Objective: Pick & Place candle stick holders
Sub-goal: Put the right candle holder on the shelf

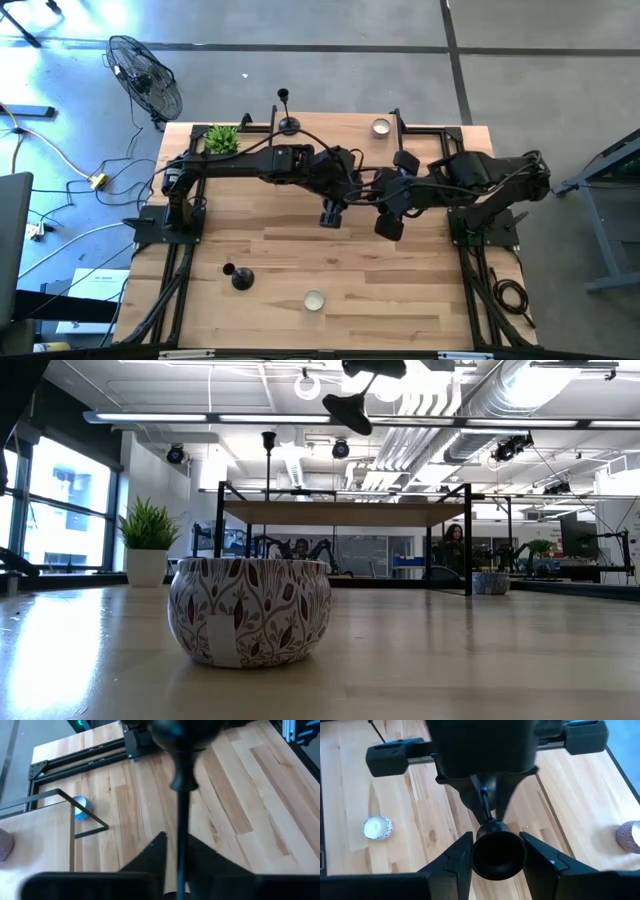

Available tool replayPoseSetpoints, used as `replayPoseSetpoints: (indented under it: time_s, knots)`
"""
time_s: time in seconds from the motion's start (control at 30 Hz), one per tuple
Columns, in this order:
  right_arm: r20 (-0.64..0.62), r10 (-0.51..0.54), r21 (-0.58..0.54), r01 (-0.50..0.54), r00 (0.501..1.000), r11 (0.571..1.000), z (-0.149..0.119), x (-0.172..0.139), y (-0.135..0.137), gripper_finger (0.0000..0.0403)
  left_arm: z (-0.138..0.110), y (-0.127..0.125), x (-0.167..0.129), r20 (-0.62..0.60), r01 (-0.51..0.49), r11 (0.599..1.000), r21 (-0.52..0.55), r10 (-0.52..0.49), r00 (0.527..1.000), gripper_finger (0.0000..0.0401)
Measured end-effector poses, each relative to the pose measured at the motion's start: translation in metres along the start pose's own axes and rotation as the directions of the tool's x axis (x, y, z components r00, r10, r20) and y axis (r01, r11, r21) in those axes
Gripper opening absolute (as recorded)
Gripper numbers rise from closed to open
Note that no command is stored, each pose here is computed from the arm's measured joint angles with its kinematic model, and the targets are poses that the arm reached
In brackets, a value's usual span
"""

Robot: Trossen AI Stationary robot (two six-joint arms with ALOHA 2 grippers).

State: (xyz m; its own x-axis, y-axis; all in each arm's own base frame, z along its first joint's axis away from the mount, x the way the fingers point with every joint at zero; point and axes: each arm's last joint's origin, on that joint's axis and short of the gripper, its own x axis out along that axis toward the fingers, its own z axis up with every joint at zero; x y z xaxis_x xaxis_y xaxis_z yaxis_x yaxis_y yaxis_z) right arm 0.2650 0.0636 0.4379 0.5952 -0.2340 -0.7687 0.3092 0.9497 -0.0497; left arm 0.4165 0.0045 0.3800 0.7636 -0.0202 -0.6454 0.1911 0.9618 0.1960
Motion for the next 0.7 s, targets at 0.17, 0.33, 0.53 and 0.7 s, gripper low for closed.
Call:
replayPoseSetpoints:
  time_s: [0.17,0.33,0.53,0.7]
  knots:
    - [-0.001,-0.004,0.002,0.004,1.000,1.000,-0.0001,0.0006,0.0001,0.0130,-0.0011,-0.0003,0.0000,-0.012,0.004,1.000,-0.005,-0.004,1.000,0.0014]
    - [0.010,-0.026,0.001,0.026,1.000,1.000,0.0002,0.0007,-0.0004,0.0139,-0.0012,-0.0002,0.0000,-0.013,0.000,1.000,-0.004,0.000,1.000,0.0007]
    - [0.013,-0.028,0.003,0.028,1.000,1.000,0.0004,0.0006,-0.0005,0.0235,-0.0030,-0.0005,-0.0001,-0.032,0.001,1.000,-0.001,-0.001,0.999,0.0005]
    - [0.013,-0.029,0.010,0.029,0.999,1.000,0.0004,0.0006,-0.0005,0.0279,-0.0045,-0.0010,-0.0002,-0.048,0.007,1.000,-0.002,-0.007,0.999,0.0006]
